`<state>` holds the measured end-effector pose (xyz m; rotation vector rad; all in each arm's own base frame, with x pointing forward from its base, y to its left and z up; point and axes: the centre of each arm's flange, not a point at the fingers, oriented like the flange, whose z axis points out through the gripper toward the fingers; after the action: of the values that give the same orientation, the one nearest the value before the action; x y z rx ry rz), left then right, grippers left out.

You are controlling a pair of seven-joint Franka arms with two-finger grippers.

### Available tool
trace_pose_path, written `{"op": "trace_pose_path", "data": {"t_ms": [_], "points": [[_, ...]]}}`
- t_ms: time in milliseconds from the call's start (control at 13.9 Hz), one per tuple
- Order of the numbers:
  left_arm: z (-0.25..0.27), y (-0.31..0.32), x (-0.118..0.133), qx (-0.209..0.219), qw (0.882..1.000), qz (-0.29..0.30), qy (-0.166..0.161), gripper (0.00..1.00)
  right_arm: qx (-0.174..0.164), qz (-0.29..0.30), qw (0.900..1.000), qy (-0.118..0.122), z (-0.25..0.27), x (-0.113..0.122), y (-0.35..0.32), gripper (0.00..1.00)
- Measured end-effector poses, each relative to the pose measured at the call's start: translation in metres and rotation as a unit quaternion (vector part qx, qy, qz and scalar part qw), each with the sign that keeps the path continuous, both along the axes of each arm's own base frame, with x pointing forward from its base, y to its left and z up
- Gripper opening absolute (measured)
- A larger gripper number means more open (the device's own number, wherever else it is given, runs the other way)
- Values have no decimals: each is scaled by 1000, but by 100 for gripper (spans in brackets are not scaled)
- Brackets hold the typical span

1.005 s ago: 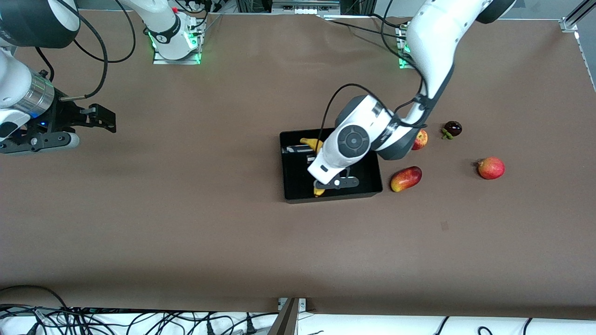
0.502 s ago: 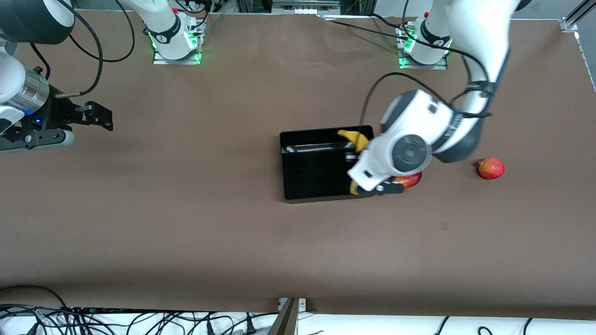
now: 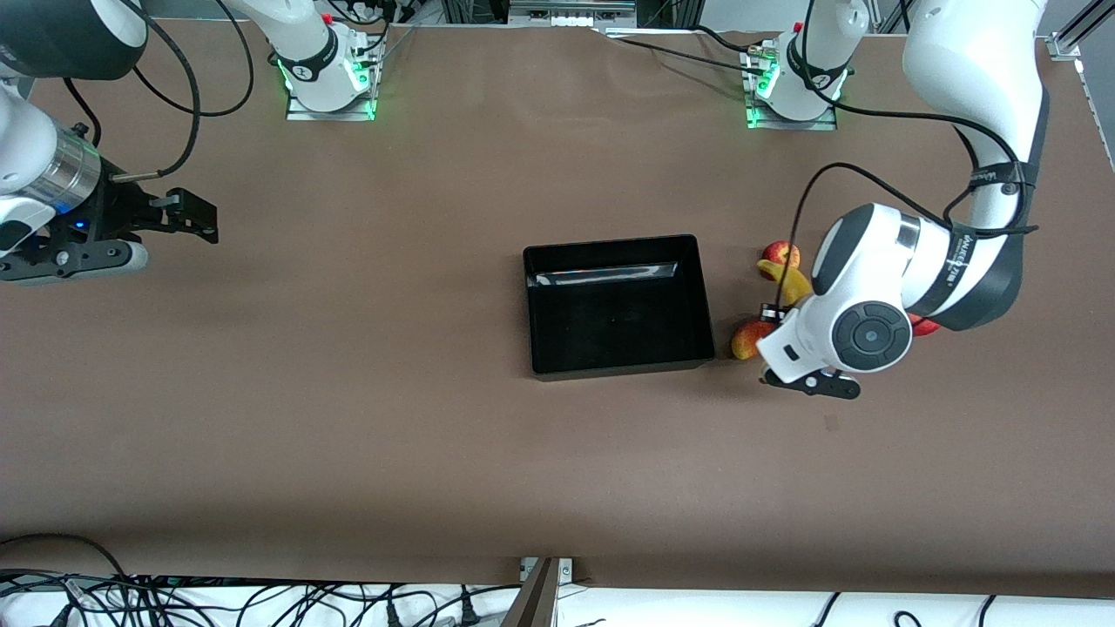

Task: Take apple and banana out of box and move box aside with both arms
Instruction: 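Carry the banana out of the box and lower it beside the mango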

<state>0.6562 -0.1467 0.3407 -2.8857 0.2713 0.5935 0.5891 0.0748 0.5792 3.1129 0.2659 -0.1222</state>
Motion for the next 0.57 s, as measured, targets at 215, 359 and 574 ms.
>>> {"op": "trace_pose_path", "data": {"t_ms": [215,359,574], "points": [[-30,64,9,-10,1000,-19,11,36,3,3,1000,1,-1,-1,10,100],[-55,115,14,-32,999,-37,-5,36,2,0,1000,1,-1,-1,10,100],[-99,155,6,-58,997,-44,-29,36,3,-2,1000,1,-1,-1,11,100]]}}
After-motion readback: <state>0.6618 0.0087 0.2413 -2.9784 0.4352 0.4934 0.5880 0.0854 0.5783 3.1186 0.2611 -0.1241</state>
